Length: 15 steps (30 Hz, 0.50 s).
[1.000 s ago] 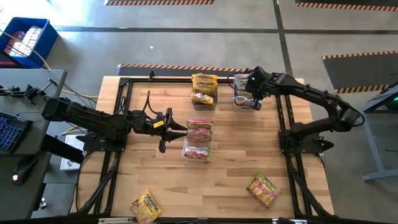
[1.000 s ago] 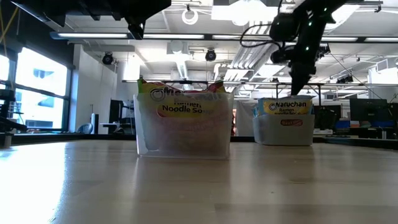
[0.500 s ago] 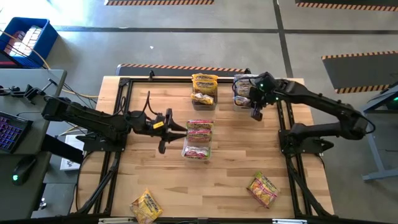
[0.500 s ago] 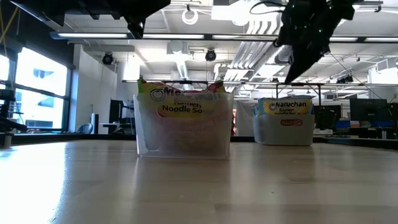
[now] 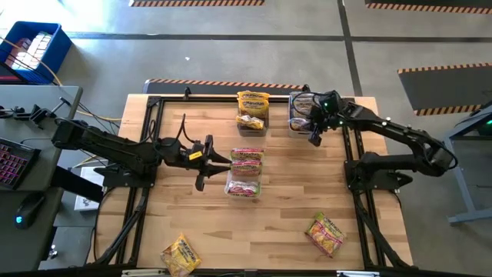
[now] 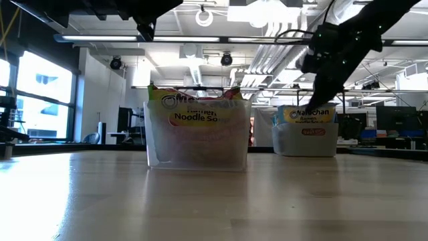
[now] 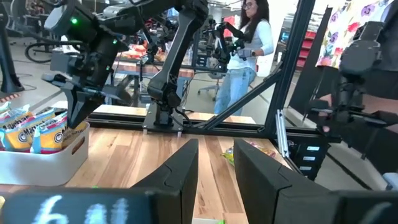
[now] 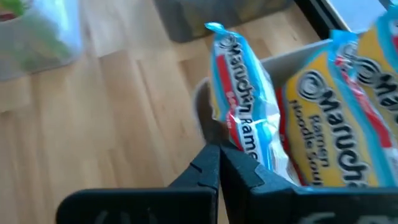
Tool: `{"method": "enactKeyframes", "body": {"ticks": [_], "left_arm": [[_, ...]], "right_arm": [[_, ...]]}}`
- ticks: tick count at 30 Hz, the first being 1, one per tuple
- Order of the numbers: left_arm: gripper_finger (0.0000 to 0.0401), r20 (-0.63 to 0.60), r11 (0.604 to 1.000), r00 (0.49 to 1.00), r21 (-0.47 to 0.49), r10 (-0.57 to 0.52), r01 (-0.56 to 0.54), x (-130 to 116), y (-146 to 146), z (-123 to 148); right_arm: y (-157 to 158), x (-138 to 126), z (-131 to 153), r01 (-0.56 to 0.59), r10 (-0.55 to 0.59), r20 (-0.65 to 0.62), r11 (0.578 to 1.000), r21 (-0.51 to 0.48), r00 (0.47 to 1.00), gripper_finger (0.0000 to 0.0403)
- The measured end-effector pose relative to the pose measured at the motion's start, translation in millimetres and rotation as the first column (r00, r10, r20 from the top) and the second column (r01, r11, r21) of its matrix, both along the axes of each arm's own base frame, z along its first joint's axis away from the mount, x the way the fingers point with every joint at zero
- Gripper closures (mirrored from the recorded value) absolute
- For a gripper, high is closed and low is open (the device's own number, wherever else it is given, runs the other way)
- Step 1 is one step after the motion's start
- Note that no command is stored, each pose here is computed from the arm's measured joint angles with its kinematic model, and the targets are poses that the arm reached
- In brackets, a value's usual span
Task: Sort Maruchan noodles
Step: Put the blue noodle pack into the white bin
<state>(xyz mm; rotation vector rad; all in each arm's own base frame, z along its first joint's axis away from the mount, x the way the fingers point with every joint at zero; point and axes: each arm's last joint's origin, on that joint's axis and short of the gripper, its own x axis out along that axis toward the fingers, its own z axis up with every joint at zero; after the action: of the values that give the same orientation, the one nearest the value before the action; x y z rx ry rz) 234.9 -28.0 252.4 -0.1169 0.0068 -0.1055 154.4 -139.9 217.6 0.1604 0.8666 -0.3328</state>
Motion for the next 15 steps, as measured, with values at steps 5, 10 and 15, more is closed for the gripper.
{"method": "enactKeyframes", "body": {"ticks": [5, 10, 15], "left_arm": [[0.0310, 0.002, 1.000, 1.000, 0.015, 0.001, -0.001, 0, 0, 0], [0.0310, 0.002, 1.000, 1.000, 0.015, 0.000, 0.000, 0, 0, 0], [0.0310, 0.002, 1.000, 1.000, 0.015, 0.000, 0.000, 0, 0, 0]], "right_arm": [[-14, -6, -3, 0.069, -0.069, 0.011, 0.998, 0.004, 0.998, 0.0403], [-25, -7, -12, 0.099, -0.101, 0.032, 0.992, 0.075, 0.994, 0.0403], [-29, -5, -21, 0.107, -0.110, 0.015, 0.986, 0.130, 0.994, 0.0403]]}}
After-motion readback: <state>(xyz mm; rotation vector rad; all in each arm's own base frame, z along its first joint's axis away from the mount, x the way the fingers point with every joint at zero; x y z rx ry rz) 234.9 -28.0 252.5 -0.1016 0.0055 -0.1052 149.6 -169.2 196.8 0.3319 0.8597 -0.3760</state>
